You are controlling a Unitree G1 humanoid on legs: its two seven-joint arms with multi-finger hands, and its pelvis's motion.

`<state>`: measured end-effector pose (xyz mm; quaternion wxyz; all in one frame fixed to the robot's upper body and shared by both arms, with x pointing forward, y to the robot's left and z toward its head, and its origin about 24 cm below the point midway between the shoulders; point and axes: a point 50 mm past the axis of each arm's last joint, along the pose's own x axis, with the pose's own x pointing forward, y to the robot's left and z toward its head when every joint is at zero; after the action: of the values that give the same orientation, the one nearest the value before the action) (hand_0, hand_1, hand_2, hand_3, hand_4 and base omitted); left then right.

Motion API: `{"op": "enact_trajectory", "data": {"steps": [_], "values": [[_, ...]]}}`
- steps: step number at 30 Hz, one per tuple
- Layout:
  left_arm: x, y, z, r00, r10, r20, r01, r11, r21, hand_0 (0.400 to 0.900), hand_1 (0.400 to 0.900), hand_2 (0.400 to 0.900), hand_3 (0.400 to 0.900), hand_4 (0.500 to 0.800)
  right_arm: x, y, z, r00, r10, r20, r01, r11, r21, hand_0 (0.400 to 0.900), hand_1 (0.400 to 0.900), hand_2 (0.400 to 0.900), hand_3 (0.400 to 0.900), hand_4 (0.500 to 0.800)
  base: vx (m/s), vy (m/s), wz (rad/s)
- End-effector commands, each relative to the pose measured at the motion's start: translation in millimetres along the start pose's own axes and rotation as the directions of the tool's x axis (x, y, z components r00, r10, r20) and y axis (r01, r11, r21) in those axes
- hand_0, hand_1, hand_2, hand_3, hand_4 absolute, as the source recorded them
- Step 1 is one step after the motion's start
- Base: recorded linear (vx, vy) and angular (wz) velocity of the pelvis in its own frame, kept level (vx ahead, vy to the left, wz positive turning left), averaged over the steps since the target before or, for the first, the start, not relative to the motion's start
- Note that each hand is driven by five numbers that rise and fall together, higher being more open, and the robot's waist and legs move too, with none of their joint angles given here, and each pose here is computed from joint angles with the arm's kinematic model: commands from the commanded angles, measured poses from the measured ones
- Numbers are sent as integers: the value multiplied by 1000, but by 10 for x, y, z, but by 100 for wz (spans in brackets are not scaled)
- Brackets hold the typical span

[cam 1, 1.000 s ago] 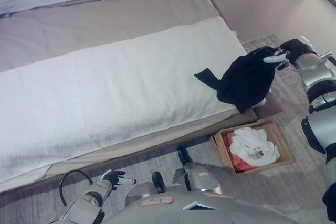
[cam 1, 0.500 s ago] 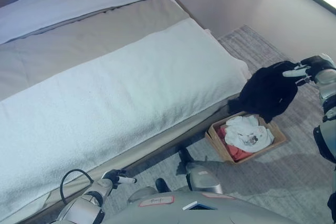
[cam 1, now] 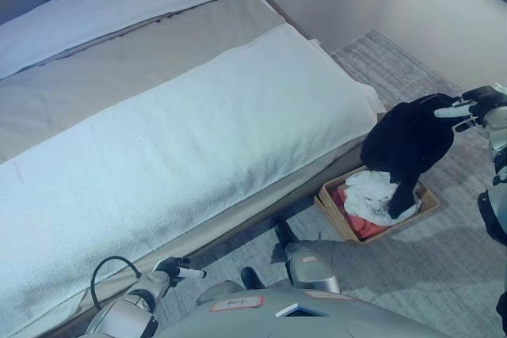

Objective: Put the clothes on the bed into the basket.

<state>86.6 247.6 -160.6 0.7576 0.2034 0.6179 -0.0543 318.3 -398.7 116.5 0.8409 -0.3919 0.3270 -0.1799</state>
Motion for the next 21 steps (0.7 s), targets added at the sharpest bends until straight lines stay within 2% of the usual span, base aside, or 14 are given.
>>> {"op": "enact_trajectory", "data": {"steps": [1,21], "values": [[-28,225,-127,996,73,-42,-73,997,23,900,900,900,900,800,-107,-549,121,983,-180,37,179,984,26,900,900,900,900,800,-7,-13,7],[-22,169,-128,997,61,-41,-59,998,29,900,900,900,900,800,-86,-485,-12,986,-164,1,164,986,13,900,900,900,900,800,-3,-5,2]]}}
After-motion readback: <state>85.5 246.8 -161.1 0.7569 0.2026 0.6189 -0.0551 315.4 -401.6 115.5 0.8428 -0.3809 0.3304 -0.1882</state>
